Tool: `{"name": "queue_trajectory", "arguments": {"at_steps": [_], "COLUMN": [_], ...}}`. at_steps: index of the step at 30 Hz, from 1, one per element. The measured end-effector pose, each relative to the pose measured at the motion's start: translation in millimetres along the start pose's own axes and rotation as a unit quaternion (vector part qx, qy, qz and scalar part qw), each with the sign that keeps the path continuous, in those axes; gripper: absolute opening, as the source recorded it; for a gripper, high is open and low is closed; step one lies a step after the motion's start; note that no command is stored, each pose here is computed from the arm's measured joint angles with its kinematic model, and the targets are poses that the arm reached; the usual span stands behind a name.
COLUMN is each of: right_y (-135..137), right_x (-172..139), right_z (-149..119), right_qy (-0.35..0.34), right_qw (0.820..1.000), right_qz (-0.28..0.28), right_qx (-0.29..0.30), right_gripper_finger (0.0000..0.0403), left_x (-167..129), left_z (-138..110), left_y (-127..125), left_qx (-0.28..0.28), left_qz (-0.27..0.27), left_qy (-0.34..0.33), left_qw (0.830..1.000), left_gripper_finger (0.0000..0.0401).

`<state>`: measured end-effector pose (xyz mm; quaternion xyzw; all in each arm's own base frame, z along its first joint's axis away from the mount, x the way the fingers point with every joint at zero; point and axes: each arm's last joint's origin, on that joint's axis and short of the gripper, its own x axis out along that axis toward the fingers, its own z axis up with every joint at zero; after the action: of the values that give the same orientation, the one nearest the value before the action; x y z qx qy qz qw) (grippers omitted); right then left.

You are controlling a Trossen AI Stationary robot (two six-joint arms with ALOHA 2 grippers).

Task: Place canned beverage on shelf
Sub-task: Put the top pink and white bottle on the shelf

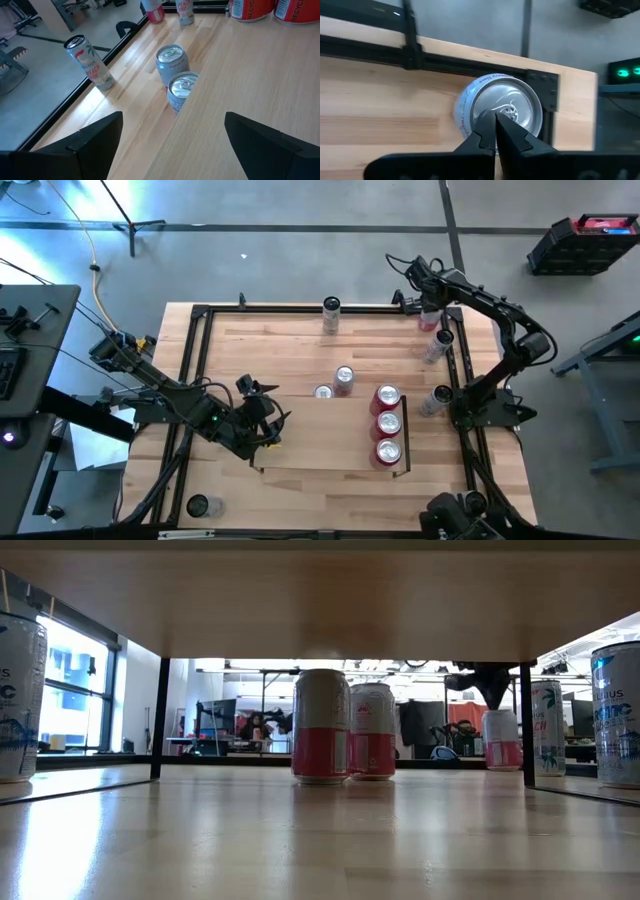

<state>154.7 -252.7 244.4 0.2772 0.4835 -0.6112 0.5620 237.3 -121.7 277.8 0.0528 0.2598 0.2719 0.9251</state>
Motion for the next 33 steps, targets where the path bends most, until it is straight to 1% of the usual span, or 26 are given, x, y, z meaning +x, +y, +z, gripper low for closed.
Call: {"name": "queue_trajectory", "arguments": {"at_steps": [6,10,15,19,23,29,33], "right_y": [0.2,-3.3,-6.4,-8.0,-11.3,-7.3,-4.3], "right_x": [-4.6,-9.9,-10.1,-10.3,-9.2,1.7,6.5], "right_z": [0.9,0.7,1.2,1.8,3.6,4.5,4.9], "right_qy": [-0.01,-0.02,-0.024,-0.035,-0.043,-0.028,-0.018], "right_qw": [1.0,0.999,0.999,0.999,0.998,0.999,0.999], "right_qz": [0.029,0.036,0.024,-0.007,-0.025,-0.04,-0.035], "right_qx": [0.001,0.006,0.006,0.016,0.03,0.021,0.015], "right_gripper_finger": [0.0,0.0,0.0,0.0,0.0,0.0,0.0], "left_x": [-0.1,0.4,0.4,0.4,0.4,0.4,0.4], "left_z": [0.1,0.2,0.5,0.5,0.6,0.5,0.4], "left_y": [0.1,0.3,0.7,0.8,0.8,0.8,0.7], "left_qx": [0.0,0.003,0.003,0.003,0.0,0.0,0.0], "left_qz": [0.0,0.001,0.009,0.01,0.01,0.01,0.008], "left_qy": [0.0,0.0,-0.005,-0.006,-0.006,-0.006,-0.004], "left_qw": [1.0,1.0,1.0,1.0,1.0,1.0,1.0], "left_gripper_finger": [0.0341,0.0341,0.0341,0.0341,0.0341,0.0341,0.0341]}}
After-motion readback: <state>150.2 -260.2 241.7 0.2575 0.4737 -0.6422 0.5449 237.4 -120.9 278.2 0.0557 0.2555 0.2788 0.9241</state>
